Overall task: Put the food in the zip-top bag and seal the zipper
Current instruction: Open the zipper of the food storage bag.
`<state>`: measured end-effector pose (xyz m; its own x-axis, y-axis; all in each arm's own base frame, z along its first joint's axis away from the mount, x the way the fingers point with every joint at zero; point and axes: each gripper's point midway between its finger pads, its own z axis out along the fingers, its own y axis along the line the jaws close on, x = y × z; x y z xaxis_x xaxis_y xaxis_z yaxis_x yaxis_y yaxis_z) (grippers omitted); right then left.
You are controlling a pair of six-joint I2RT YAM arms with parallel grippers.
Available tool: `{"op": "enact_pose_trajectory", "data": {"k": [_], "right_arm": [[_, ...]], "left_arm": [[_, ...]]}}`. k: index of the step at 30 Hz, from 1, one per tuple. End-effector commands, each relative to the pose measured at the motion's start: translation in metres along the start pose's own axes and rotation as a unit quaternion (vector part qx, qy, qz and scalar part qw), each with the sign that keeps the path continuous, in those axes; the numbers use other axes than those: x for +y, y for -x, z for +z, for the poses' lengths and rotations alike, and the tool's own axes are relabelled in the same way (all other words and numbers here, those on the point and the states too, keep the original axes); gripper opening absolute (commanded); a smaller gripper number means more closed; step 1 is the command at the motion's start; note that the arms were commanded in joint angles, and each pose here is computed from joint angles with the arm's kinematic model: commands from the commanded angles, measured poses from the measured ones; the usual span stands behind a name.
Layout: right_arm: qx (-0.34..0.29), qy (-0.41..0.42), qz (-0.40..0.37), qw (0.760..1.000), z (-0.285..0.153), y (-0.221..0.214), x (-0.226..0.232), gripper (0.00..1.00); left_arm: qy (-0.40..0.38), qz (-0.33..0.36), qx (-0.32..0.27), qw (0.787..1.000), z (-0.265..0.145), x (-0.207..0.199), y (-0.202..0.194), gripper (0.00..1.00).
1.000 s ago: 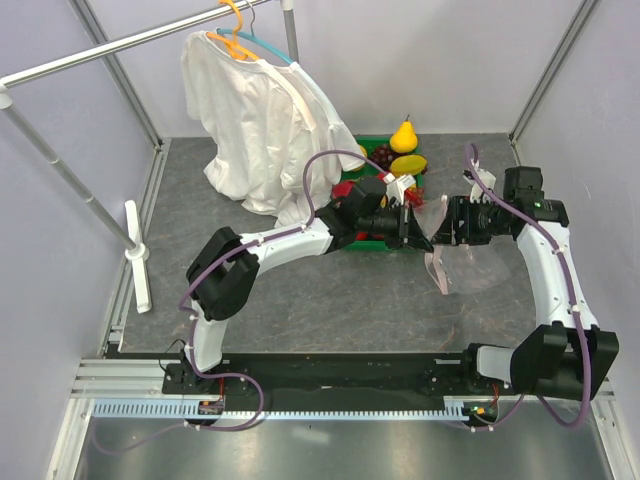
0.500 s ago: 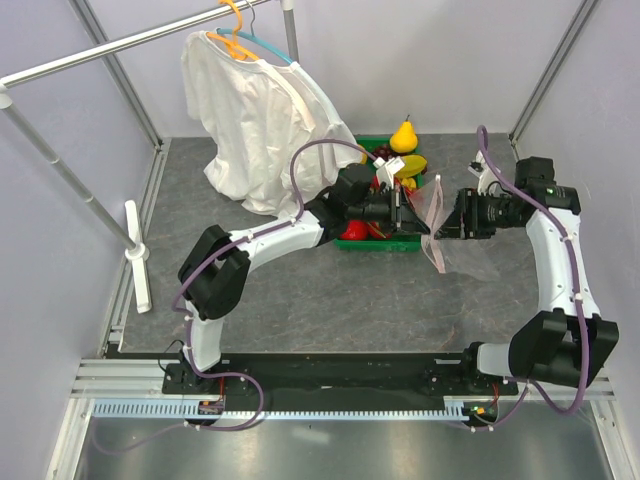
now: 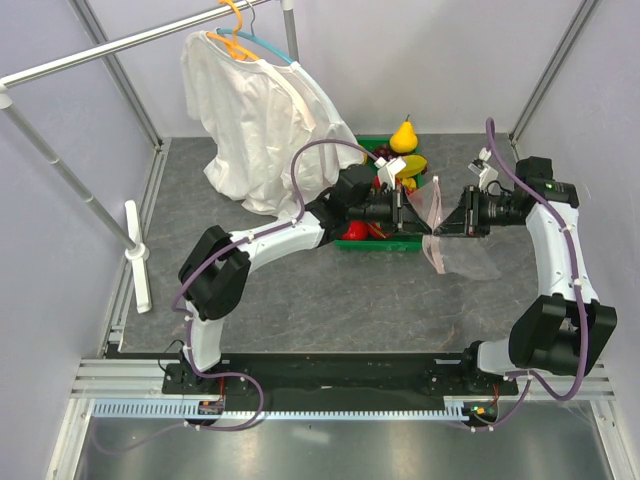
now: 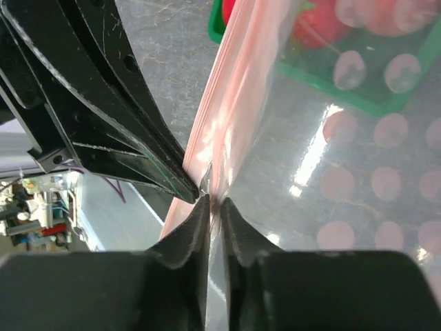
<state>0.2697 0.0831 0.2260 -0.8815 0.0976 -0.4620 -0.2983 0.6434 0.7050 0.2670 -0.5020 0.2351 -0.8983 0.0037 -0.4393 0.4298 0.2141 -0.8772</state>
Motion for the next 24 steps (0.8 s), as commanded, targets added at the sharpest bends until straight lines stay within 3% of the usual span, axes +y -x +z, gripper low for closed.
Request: {"op": "enact_pose_trajectory", "data": {"k": [1, 2, 3, 10, 16, 19, 24], "right_arm": [[-0.028, -0.007, -0.029, 0.999, -0.010, 0.015, 0.007, 0.12], [-0.032, -0.015, -0.033, 0.999, -0.012, 0.017, 0.006, 0.01], [-0.034, -0.026, -0.037, 0.998, -0.016, 0.018, 0.002, 0.00], [-0.044, -0.032, -0.059, 0.997, -0.050, 0.023, -0.004, 0.00], [-0.059, 0.012, -0.037, 0.998, -0.065, 0.028, 0.003, 0.00], [-0.068, 0.060, -0.012, 0.996, -0.059, 0.025, 0.012, 0.00], [-0.057, 0.143, 0.028, 0.988, -0.038, 0.008, 0.031, 0.00]], "left_arm": [[-0.027, 0.041, -0.012, 0.999, -0.005, -0.031, 0.008, 0.02], [-0.023, 0.042, -0.011, 0.999, -0.007, -0.030, 0.007, 0.02], [-0.019, 0.044, -0.010, 0.999, -0.008, -0.028, 0.006, 0.02], [0.022, 0.057, -0.022, 0.998, -0.025, -0.007, 0.010, 0.02], [0.128, 0.086, -0.023, 0.988, -0.032, 0.033, 0.017, 0.02], [0.135, 0.102, -0.024, 0.985, -0.031, 0.033, 0.021, 0.02], [0.097, 0.137, -0.022, 0.986, -0.015, -0.002, 0.024, 0.02]]}}
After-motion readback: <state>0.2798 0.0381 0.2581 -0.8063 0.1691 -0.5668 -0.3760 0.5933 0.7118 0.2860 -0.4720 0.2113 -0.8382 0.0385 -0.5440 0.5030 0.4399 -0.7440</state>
